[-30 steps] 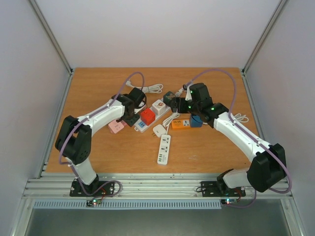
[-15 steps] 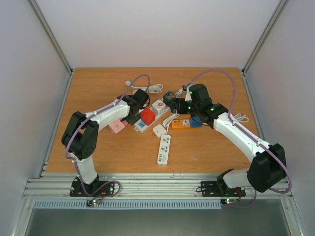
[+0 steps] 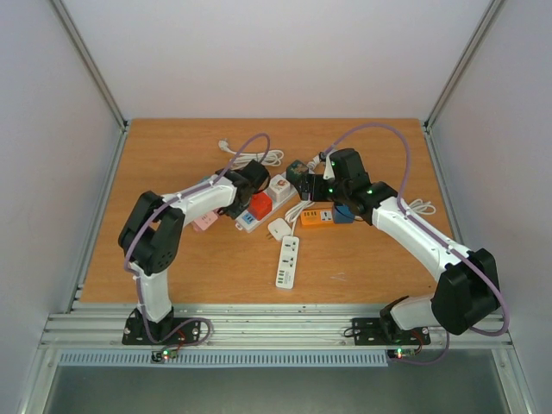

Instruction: Insert the plug

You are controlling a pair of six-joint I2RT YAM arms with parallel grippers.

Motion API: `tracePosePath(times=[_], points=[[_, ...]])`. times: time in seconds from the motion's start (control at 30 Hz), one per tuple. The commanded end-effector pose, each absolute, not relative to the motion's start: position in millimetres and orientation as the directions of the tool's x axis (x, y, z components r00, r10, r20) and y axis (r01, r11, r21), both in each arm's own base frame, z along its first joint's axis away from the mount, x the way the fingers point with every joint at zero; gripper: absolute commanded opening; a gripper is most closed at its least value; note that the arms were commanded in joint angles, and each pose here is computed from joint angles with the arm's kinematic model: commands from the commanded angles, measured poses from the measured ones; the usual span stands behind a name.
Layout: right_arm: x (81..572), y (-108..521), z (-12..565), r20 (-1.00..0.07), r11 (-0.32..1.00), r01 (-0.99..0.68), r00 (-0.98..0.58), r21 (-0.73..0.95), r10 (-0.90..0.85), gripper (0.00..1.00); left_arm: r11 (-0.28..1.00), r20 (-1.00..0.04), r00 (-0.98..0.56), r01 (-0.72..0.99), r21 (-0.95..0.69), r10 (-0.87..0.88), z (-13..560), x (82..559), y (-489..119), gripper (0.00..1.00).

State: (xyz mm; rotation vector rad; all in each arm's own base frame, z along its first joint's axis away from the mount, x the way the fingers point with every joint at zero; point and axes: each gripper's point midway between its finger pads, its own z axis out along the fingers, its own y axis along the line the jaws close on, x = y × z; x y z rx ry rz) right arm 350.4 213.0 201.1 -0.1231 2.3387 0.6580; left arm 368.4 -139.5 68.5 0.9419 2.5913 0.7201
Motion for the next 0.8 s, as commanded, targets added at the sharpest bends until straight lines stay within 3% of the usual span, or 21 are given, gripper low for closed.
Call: tracePosePath(times=[0.0,0.33,0.63,0.77], points=[[353.9,210.1,199.1,-0.658,0.872,-0.26,-0.747,0.414,0.09,0.84,0.699,0.13,-0.787,0.6,0.39,0.603,0.9,320.1,-124.3,0.0],[352.1,215.2,196.8,-0.642,0.859,-0.268,-0.761,0.436,0.089,0.84,0.865,0.14,-0.891,0.452,0.218,0.431,12.3,317.2,-118.3,0.0],[352.8,217.6,192.9,-0.63,0.856,-0.265,-0.771,0.445,0.089,0.83,0.876,0.276,-0.896,0.415,0.244,0.347,-19.6,305.6,-98.5,0.0],[352.5,213.5,188.6,-0.617,0.871,-0.243,-0.782,0.428,0.085,0.84,0.874,0.232,-0.912,0.396,0.281,0.338,-5.5,318.3,-97.5,0.02]])
